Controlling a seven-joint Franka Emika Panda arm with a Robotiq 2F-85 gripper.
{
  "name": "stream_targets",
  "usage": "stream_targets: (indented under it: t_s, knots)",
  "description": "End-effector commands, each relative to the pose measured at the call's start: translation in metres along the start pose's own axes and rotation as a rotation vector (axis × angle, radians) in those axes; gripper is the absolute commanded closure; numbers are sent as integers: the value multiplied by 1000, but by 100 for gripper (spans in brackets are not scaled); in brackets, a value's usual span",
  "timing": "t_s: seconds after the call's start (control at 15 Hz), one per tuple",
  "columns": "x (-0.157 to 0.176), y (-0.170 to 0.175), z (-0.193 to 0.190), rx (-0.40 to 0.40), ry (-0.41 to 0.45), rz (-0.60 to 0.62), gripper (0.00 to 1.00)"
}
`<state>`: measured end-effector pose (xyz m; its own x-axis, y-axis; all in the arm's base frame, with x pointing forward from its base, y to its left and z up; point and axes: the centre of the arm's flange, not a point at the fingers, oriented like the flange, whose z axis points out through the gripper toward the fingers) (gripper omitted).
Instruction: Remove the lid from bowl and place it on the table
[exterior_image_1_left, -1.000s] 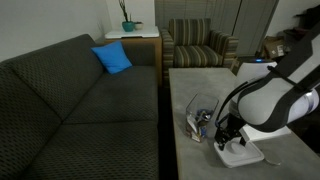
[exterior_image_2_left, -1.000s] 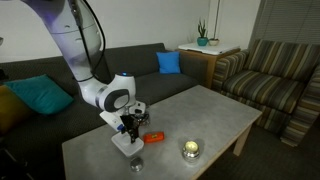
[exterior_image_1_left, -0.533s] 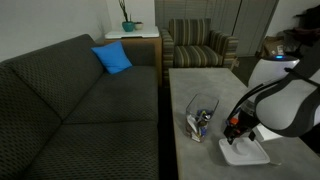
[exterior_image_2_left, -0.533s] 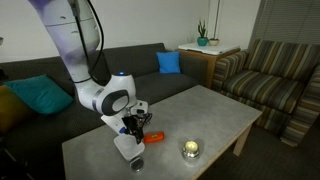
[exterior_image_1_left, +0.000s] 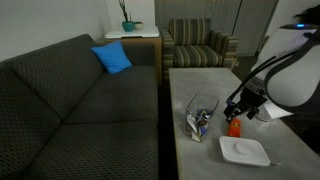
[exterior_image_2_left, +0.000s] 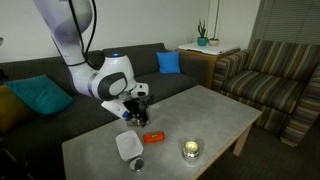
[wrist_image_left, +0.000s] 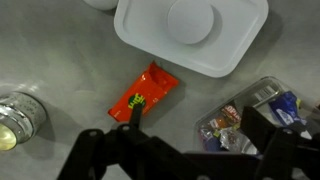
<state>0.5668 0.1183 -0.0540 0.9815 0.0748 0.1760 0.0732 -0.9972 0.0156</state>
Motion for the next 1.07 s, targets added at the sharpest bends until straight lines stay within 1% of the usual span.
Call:
stream_targets:
  t_s: [0.0,0.2,0.4,0.73,1.0]
  knots:
    - [0,1,-48,14,19,-61,0]
    - [11,-3,-67,44,33,-97,0]
    - [18,-16,-82,86,42,-156,0]
    - [26,-31,-96,134,52,-257,0]
    - [30,-36,-100,147,45,-304,0]
